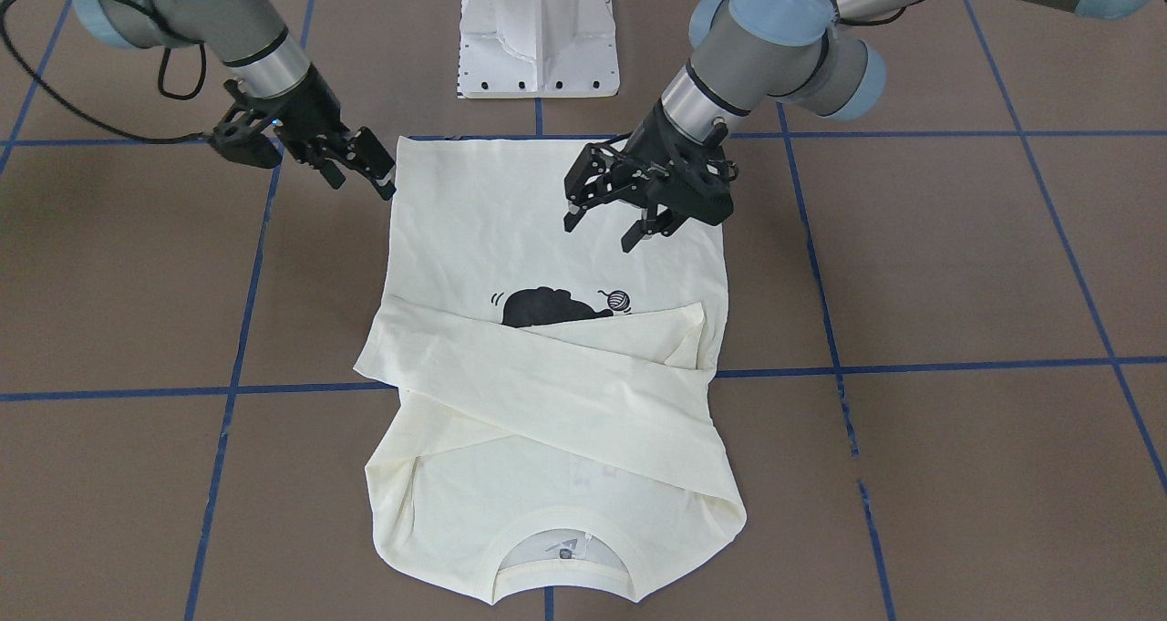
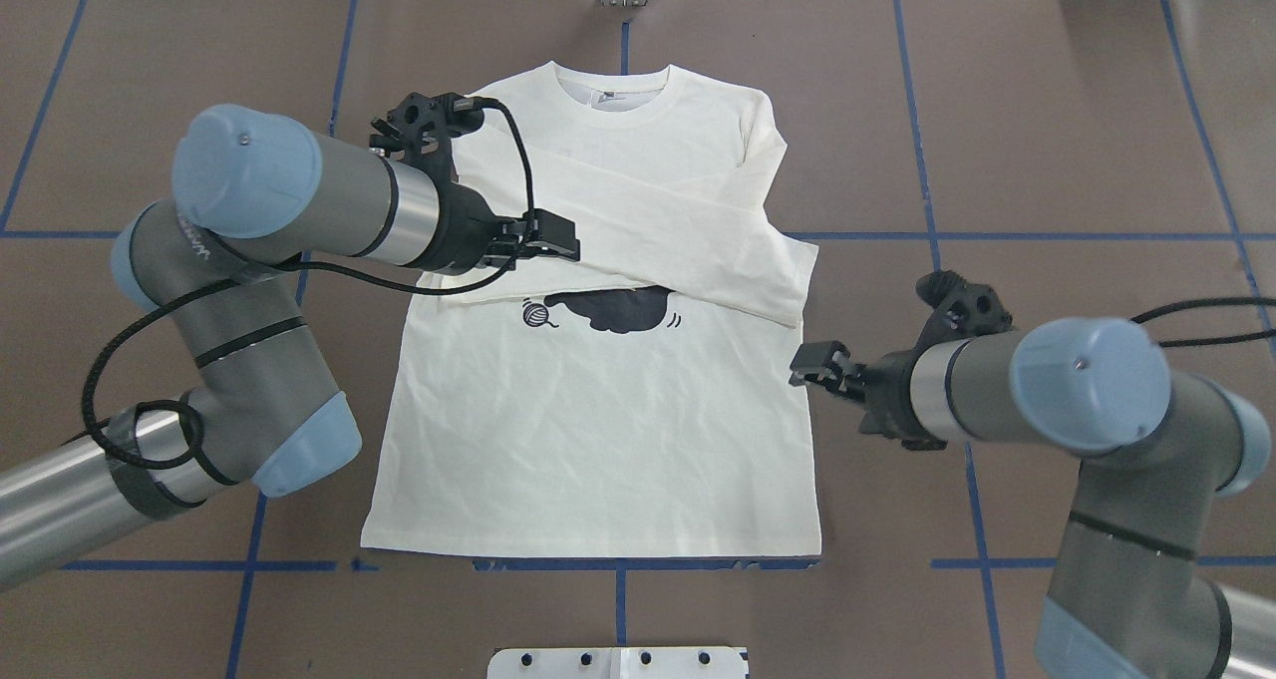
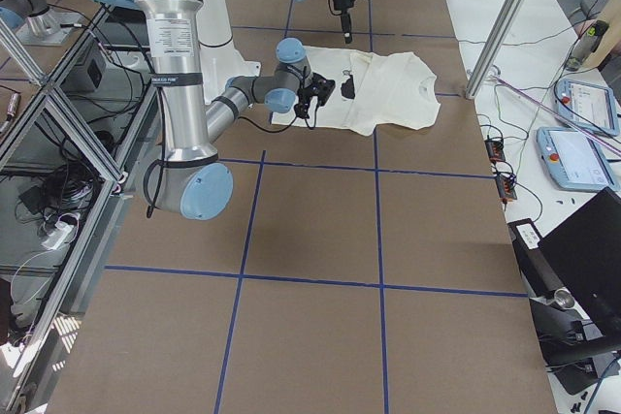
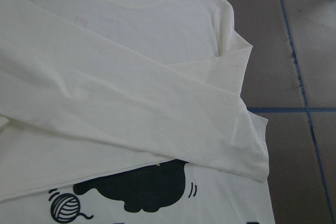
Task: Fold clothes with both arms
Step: 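Release the sleeve and move both grippers to the hem nearest the robot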
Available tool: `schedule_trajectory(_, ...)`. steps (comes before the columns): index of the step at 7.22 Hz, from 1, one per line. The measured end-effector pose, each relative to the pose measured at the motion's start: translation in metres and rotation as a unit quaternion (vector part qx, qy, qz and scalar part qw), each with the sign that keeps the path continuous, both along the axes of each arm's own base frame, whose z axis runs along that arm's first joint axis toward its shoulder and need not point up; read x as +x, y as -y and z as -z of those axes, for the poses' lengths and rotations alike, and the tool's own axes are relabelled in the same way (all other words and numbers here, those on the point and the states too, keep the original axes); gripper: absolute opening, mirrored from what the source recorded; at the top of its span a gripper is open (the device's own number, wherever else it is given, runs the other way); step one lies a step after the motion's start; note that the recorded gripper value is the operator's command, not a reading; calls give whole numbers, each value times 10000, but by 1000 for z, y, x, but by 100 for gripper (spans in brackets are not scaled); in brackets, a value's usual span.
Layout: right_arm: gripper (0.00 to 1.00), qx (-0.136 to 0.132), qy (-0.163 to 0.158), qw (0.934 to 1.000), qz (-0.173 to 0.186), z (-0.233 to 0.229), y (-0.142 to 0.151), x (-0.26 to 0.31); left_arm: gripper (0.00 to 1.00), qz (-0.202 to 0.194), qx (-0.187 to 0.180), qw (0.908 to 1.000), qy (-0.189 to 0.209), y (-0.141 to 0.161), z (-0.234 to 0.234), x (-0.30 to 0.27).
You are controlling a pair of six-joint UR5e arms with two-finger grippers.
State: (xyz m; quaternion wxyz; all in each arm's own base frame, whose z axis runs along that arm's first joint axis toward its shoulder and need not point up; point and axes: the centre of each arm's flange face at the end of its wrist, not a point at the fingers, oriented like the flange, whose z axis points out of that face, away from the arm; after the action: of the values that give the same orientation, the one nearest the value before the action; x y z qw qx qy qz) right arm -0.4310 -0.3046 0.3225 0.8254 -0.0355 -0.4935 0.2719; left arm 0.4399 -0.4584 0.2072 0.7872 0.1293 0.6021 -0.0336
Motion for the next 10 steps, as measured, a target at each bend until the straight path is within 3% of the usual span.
schedule_trajectory(1,81,-123,-287,9995,-86,4,-42,-25,83,18,-43,10000,55,0,-12,-13)
schedule_trajectory(3,77,-211,-805,9962,-266,2,-100,-58,83,40,-107,9999,85,-1,-20,-21)
schedule_trajectory(5,75,-195,-1044,9938,-317,-8,-117,-76,83,50,-134,9999,87,-1,-22,-22)
schedule_trajectory(6,55,-187,-1129,9930,-310,-15,-121,-79,83,51,-139,9998,89,-1,-22,-22)
schedule_trajectory(7,6,-181,-1179,9924,-310,-19,-122,-80,83,52,-142,9998,91,-1,-22,-22)
schedule_trajectory(8,0,-181,-1227,9918,-316,-21,-122,-81,83,54,-145,9998,92,-1,-23,-22)
schedule_trajectory(10,0,-183,-1308,9908,-310,-21,-122,-80,83,63,-161,9998,93,-1,-23,-22)
